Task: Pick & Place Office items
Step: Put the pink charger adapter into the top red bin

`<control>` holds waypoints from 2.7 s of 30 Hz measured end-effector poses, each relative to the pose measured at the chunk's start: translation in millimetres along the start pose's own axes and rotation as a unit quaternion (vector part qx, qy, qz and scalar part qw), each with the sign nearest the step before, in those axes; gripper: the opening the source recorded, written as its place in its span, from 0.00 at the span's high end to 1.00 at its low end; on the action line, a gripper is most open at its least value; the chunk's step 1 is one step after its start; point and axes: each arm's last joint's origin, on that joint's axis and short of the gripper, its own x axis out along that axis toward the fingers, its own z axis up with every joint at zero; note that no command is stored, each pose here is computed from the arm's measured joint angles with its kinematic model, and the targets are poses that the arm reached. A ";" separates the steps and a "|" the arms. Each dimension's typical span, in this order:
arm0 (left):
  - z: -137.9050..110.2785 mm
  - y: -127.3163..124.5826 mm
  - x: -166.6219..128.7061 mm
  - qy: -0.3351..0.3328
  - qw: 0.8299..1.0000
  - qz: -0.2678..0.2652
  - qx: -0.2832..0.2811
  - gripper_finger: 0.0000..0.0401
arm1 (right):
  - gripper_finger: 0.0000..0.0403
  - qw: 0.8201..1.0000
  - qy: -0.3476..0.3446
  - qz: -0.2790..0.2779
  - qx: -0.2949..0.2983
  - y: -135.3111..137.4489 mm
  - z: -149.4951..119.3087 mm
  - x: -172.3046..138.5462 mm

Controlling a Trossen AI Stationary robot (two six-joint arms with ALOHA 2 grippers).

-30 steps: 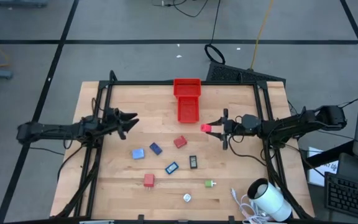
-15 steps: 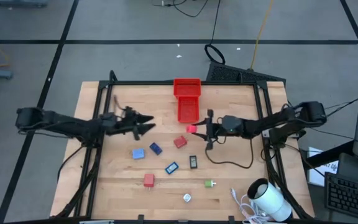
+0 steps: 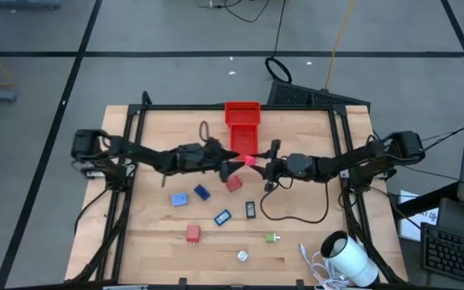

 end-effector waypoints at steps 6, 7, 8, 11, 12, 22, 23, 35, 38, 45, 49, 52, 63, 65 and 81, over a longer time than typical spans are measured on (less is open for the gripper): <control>-4.5 -1.3 21.7 0.014 1.000 -0.010 0.001 0.28 | 0.60 1.000 0.000 0.000 -0.007 1.0 0.6 -0.5; -5.1 -1.6 23.4 0.019 1.000 -0.015 0.001 0.28 | 0.60 1.000 0.000 0.000 -0.007 1.0 0.6 -0.5; -4.7 -2.4 24.8 0.020 1.000 -0.020 0.001 0.28 | 0.60 1.000 0.001 -0.001 -0.007 0.9 0.6 -0.5; -5.7 -2.5 25.5 0.026 0.999 -0.027 0.001 0.30 | 0.60 1.000 0.006 -0.009 -0.011 0.6 0.3 -0.5; -5.7 -2.3 25.6 0.026 0.999 -0.026 0.001 0.31 | 0.60 1.000 0.007 -0.009 -0.011 0.6 0.2 -0.5; -6.3 -1.3 25.8 0.028 0.999 -0.022 0.001 0.47 | 0.60 1.000 0.008 -0.006 -0.010 0.9 -0.2 -0.5; -6.2 -1.1 25.8 0.028 0.999 -0.021 0.001 0.49 | 0.60 1.000 0.008 -0.006 -0.010 1.0 -0.3 -0.5; -2.0 5.3 26.7 0.024 1.000 -0.016 -0.002 0.49 | 0.60 1.000 0.013 -0.002 -0.002 1.6 -1.4 -0.6; -1.2 4.8 26.7 0.018 1.000 -0.015 0.005 0.43 | 0.60 1.000 0.016 0.005 0.000 2.6 -2.5 -0.5; 0.1 2.2 26.5 0.005 1.000 -0.015 0.013 0.53 | 0.60 1.000 0.015 0.013 -0.001 3.4 -2.9 -0.5; 0.0 2.2 26.5 0.008 1.000 -0.020 0.010 0.63 | 0.60 1.000 0.014 0.013 -0.006 3.3 -2.8 -0.6; -0.2 2.1 26.4 0.010 1.000 -0.020 0.006 0.67 | 0.61 1.000 0.013 0.010 -0.011 3.5 -2.4 -0.8; -4.7 3.9 26.1 0.038 0.999 -0.013 -0.018 0.51 | 0.60 1.000 0.008 -0.009 -0.021 3.3 0.6 -1.5; -7.3 4.8 25.9 0.049 0.999 -0.007 -0.016 0.46 | 0.61 1.000 0.003 -0.016 -0.021 2.2 2.2 -1.7; -4.2 3.4 26.2 0.031 0.999 -0.014 -0.016 0.36 | 0.60 1.000 0.008 -0.002 -0.018 3.9 0.6 -1.6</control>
